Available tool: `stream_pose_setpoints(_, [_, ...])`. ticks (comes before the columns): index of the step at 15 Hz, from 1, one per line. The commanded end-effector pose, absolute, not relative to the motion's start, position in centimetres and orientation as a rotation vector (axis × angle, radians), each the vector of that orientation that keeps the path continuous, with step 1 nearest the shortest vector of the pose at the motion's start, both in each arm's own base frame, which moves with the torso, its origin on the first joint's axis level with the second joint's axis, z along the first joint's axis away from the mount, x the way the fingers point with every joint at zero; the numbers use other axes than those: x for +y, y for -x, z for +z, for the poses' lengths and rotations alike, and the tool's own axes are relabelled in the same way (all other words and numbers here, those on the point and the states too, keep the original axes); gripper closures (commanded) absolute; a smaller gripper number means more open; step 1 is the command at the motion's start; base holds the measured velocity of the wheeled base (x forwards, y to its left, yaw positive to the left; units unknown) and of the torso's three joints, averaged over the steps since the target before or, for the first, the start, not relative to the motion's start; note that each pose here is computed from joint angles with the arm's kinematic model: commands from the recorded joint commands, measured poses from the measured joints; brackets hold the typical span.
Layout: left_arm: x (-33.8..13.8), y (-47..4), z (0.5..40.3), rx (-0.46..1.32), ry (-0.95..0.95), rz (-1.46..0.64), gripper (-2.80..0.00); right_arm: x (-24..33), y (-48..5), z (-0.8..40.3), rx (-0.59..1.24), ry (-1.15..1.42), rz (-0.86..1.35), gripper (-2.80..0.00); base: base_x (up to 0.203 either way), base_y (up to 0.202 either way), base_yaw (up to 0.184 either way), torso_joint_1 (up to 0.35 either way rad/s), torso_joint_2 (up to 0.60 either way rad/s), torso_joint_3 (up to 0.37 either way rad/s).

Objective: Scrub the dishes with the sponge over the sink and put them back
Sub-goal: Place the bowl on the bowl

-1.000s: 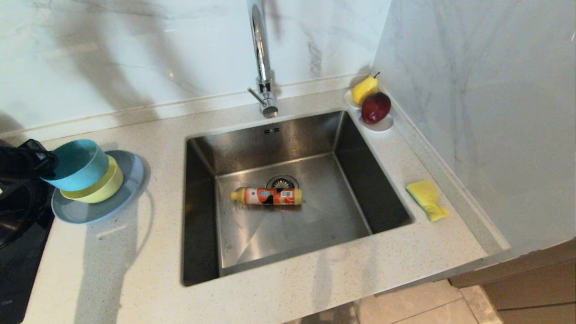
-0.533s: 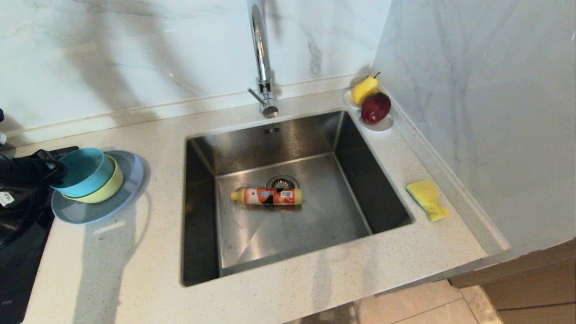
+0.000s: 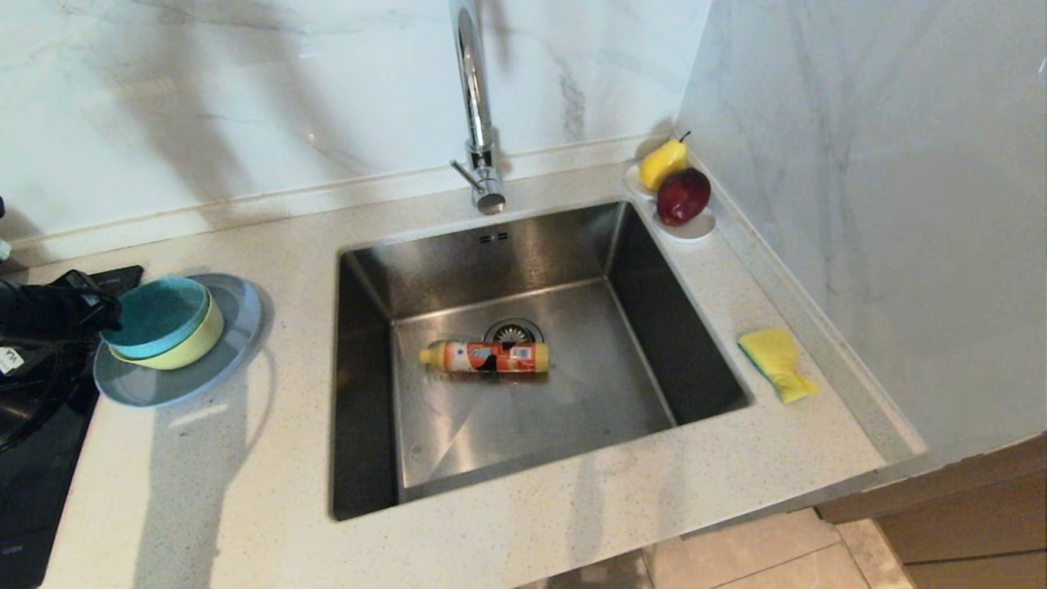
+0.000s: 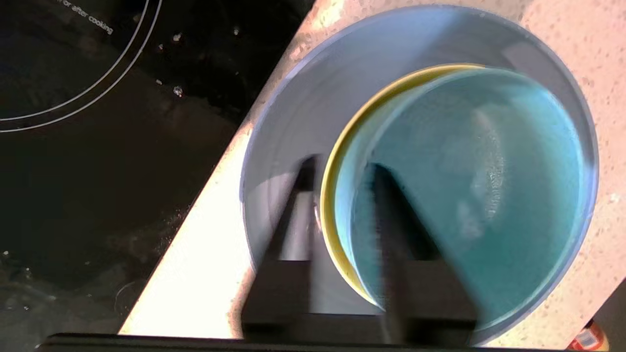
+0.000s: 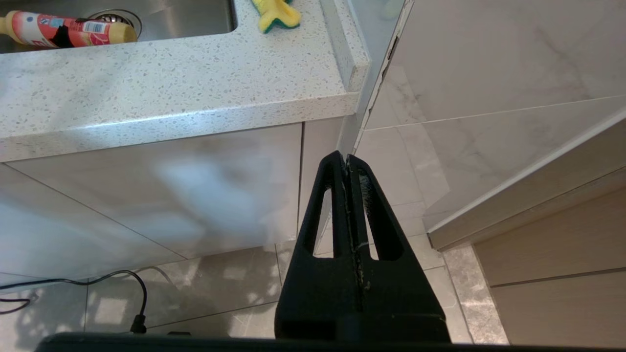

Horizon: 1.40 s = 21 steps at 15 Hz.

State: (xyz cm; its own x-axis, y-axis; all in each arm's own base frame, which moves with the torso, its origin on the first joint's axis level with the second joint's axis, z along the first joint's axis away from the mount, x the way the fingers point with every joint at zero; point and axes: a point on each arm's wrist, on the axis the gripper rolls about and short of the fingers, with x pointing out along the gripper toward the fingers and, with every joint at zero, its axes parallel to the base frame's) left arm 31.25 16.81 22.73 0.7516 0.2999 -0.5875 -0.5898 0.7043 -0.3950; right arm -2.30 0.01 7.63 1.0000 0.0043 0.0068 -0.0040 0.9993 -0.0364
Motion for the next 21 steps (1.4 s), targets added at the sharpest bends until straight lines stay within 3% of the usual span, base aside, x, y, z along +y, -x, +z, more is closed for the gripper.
stream_pose_setpoints(1, [16.7, -31.0, 23.0, 0.511, 0.608, 0.519, -2.8, 0.0, 2.3, 7.6, -0.006, 0.037, 0.004, 0.0, 0.0, 0.0, 0.0, 0.0, 0.0, 0.0])
stream_pose_setpoints(8, [14.6, -27.5, 30.0, 0.392, 0.613, 0.422, -2.71, 0.0, 2.3, 7.6, -0.008, 0.037, 0.004, 0.0, 0.0, 0.0, 0.0, 0.0, 0.0, 0.0])
stream_pose_setpoints(9, [14.2, -27.2, 30.5, 0.396, 0.606, 0.383, 0.0, 0.0, 2.3, 7.6, -0.007, 0.037, 0.004, 0.0, 0.0, 0.0, 0.0, 0.0, 0.0, 0.0])
stream_pose_setpoints(16, [9.3, -27.3, 31.2, 0.436, 0.248, 0.061, 0.0, 0.0, 2.3, 7.6, -0.006, 0.037, 0.004, 0.0, 0.0, 0.0, 0.0, 0.0, 0.0, 0.0])
stream_pose_setpoints(21, [4.6, -26.1, 30.1, 0.256, 0.039, 0.081, 0.0, 0.0, 2.3, 7.6, -0.008, 0.037, 0.004, 0.0, 0.0, 0.0, 0.0, 0.0, 0.0, 0.0])
